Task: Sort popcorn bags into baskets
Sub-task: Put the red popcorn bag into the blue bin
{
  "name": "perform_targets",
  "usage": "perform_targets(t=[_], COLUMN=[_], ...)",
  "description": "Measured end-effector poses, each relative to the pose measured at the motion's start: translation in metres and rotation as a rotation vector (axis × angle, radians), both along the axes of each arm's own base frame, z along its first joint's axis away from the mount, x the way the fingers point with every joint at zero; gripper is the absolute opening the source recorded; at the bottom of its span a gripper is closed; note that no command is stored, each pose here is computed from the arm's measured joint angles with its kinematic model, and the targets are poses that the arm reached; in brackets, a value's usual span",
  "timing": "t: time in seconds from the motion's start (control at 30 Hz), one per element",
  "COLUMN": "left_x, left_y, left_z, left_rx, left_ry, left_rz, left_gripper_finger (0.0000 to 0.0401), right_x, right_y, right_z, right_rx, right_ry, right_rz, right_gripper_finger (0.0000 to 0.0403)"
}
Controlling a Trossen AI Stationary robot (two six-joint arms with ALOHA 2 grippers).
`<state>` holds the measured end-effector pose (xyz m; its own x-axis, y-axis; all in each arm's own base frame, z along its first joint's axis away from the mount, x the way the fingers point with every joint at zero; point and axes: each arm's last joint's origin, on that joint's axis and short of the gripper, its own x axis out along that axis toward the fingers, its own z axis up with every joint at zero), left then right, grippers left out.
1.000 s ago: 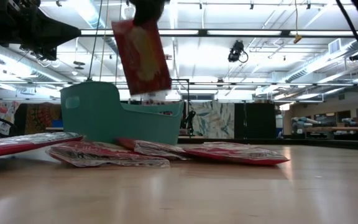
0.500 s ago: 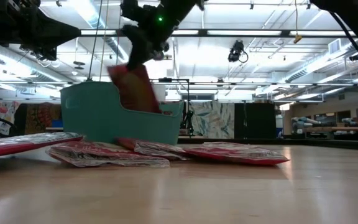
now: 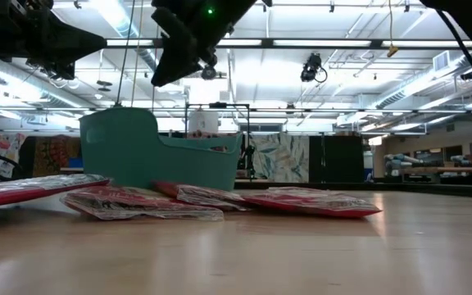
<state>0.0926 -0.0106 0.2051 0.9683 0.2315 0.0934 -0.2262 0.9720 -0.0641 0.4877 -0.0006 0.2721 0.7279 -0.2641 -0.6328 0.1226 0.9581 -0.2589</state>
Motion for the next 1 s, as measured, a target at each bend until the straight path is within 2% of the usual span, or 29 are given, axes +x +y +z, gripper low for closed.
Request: perform_targets(t=[0.23, 0.4, 0.6, 0.83, 1.0], left_x=[0.0, 0.0, 0.0, 0.0, 0.0], left_y=[0.0, 0.0, 0.0, 0.0, 0.0], left_z=[0.0, 0.0, 0.0, 0.0, 0.0], left_rx=[0.0, 0.0, -0.001, -0.001, -0.001], left_ry=[0.0, 0.0, 0.0, 0.0, 0.0], left_rz=[0.0, 0.0, 0.0, 0.0, 0.0], left_gripper_finger=[0.0018, 0.0018, 0.0018, 0.0018, 0.0018], right_x=[-0.007, -0.015, -0.026, -0.056, -0.079], right_y=[0.011, 0.03, 0.057, 0.08, 0.089], right_z=[-0.008, -0.015, -0.025, -0.052, -0.075], right_rx=[0.037, 0.126, 0.149, 0.185, 0.2], right_ry=[0.092, 0.183, 0.295, 0.558, 0.75], right_rz=[-0.03, 0.012, 0.051, -0.031, -0.099], right_gripper_finger=[0.0074, 0.0074, 0.0074, 0.0081, 0.0118])
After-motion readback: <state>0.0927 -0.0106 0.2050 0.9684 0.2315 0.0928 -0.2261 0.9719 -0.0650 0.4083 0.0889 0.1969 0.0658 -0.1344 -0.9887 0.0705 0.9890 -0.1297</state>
